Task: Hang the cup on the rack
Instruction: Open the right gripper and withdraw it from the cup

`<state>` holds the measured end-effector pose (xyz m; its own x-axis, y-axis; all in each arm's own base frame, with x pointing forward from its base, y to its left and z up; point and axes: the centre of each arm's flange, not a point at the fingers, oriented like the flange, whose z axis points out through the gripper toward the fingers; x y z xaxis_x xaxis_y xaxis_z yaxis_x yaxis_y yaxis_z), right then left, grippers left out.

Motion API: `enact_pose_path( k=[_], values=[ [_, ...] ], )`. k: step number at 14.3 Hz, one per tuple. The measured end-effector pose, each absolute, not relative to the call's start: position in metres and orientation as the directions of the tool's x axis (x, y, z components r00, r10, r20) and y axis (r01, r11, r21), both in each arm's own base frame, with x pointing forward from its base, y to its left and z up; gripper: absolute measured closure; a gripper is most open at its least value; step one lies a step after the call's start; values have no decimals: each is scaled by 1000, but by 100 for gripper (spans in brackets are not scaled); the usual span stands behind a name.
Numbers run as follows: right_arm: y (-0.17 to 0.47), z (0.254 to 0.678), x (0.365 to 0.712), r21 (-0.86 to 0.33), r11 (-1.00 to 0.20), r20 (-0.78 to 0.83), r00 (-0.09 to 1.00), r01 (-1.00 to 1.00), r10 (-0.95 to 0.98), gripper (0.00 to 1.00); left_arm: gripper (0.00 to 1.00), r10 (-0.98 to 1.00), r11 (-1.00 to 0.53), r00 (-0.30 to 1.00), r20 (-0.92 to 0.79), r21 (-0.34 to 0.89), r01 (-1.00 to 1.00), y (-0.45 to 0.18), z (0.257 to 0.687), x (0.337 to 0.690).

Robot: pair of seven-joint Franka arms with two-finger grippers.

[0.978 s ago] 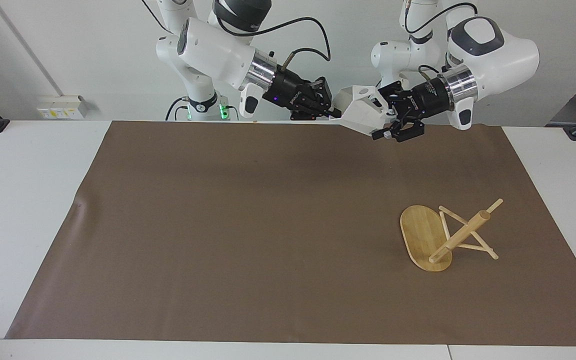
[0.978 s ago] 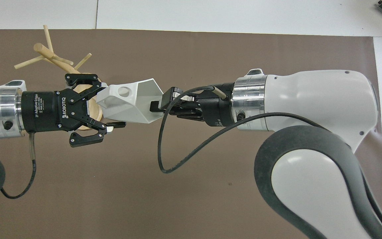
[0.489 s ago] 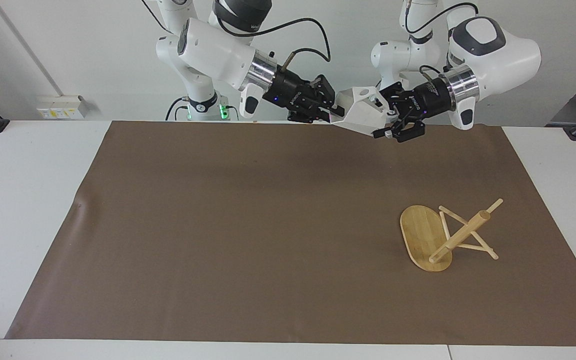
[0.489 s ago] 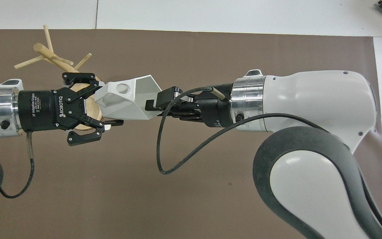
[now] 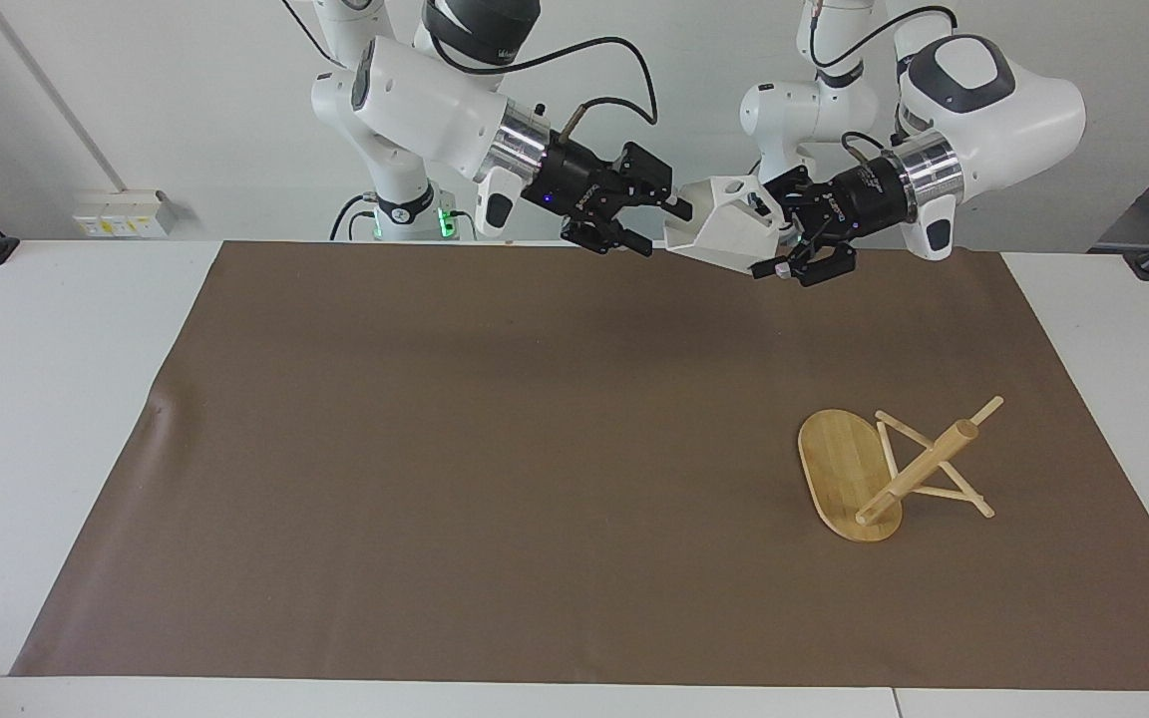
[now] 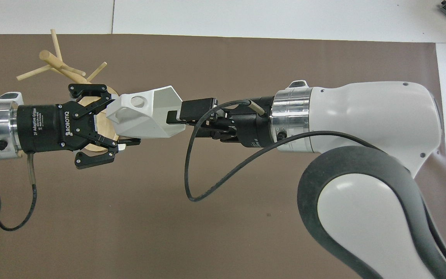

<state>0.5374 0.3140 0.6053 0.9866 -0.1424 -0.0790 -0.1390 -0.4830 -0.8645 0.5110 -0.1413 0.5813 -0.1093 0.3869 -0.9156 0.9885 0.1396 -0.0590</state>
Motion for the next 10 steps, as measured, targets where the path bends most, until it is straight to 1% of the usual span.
enact_pose_path(
  k=[1,3,6,8,10],
  values=[
    [312,605,539,-864,-482,-79,986,-141,-147,1,29,389,140,-111,-915,-60,988,-141,580,511],
    [304,605,543,-858,-493,-70,985,-141,-159,0,29,394,137,-111,-912,-62,989,-141,579,511],
    [270,599,558,-803,-584,-28,986,-120,-164,0,29,394,135,-118,-911,-70,988,-139,576,510],
    [226,594,570,-722,-683,-8,988,-113,-156,0,29,390,160,-164,-906,-109,981,-129,569,509],
    [176,597,578,-567,-819,20,993,-87,-120,0,29,405,204,-231,-884,-159,966,-112,559,509]
  ],
)
